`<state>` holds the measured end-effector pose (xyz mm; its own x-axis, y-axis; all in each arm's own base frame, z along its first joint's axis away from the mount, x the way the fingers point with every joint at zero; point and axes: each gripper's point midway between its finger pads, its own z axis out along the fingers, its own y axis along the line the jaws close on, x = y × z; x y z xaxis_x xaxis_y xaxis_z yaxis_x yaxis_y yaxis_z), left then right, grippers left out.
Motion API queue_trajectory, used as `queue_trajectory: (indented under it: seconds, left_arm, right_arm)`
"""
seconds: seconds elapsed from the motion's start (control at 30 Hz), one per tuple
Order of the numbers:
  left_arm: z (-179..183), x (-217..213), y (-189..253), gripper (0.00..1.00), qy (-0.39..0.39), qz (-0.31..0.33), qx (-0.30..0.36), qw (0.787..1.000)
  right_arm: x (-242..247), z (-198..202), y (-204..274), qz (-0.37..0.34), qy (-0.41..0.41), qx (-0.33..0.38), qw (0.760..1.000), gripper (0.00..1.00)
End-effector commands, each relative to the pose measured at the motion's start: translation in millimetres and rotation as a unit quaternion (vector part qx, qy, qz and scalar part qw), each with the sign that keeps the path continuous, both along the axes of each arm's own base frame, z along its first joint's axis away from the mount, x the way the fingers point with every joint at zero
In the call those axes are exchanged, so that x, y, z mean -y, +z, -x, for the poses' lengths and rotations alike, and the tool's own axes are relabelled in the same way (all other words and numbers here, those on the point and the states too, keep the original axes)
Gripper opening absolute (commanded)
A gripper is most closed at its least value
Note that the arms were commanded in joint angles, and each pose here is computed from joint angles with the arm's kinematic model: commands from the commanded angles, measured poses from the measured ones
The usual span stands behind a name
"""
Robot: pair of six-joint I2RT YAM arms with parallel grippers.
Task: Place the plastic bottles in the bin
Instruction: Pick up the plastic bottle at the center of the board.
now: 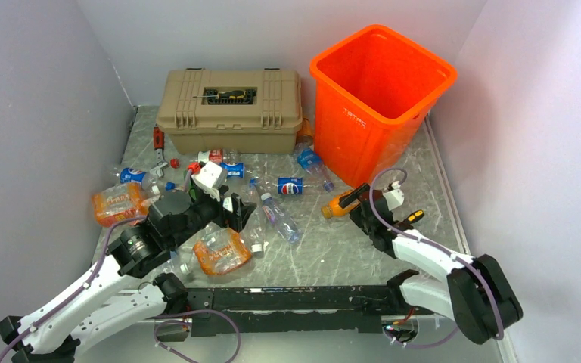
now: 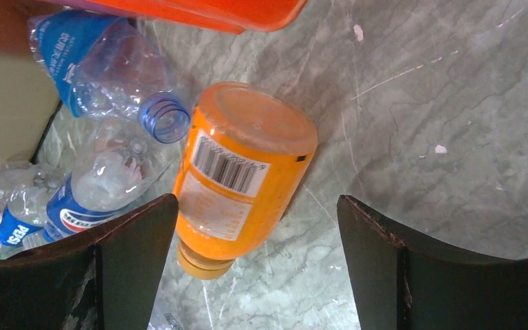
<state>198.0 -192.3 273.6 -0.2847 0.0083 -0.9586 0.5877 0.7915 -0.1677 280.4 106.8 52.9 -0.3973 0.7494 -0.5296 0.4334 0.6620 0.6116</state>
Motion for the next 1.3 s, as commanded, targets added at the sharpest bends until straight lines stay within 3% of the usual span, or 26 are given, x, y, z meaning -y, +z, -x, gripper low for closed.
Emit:
queue_trajectory:
  seconds: [0.0, 0.37, 0.63, 0.8, 0.9, 1.1, 1.27]
  left_arm:
    - [3.1, 2.5, 21.2, 0.99, -0.007, 0.025, 0.008, 1.000]
    - [4.7, 4.6, 22.5, 0.98, -0.013, 0.029, 0.009, 0.999]
    - [5.4, 3.4, 23.8, 0.98, -0.013, 0.031, 0.011, 0.999]
    - [7.5, 2.0, 27.0, 0.98, -0.015, 0.038, 0.018, 0.999]
    - [10.0, 3.5, 30.1, 0.99, -0.023, 0.048, 0.026, 0.998]
    - [18.3, 19.9, 44.7, 0.99, -0.062, 0.125, 0.051, 0.989]
    - [31.9, 54.0, 56.5, 1.00, -0.140, 0.243, 0.053, 0.958]
  right_arm:
    - [-12.0, -21.2, 12.1, -0.039, -0.011, 0.019, 0.999, 0.89]
    - [-10.6, -28.2, -17.4, -0.062, -0.045, -0.012, 0.997, 0.84]
    - [-16.1, -28.8, -14.2, -0.087, -0.035, 0.013, 0.996, 0.54]
    - [-24.5, -16.3, 22.3, -0.129, 0.006, 0.079, 0.988, 0.42]
    - [-40.5, -0.3, 71.1, -0.181, 0.069, 0.164, 0.967, 0.41]
    - [-61.7, 40.6, 174.2, -0.267, 0.156, 0.335, 0.890, 0.38]
    - [-88.2, 63.0, 214.5, -0.332, 0.204, 0.383, 0.837, 0.36]
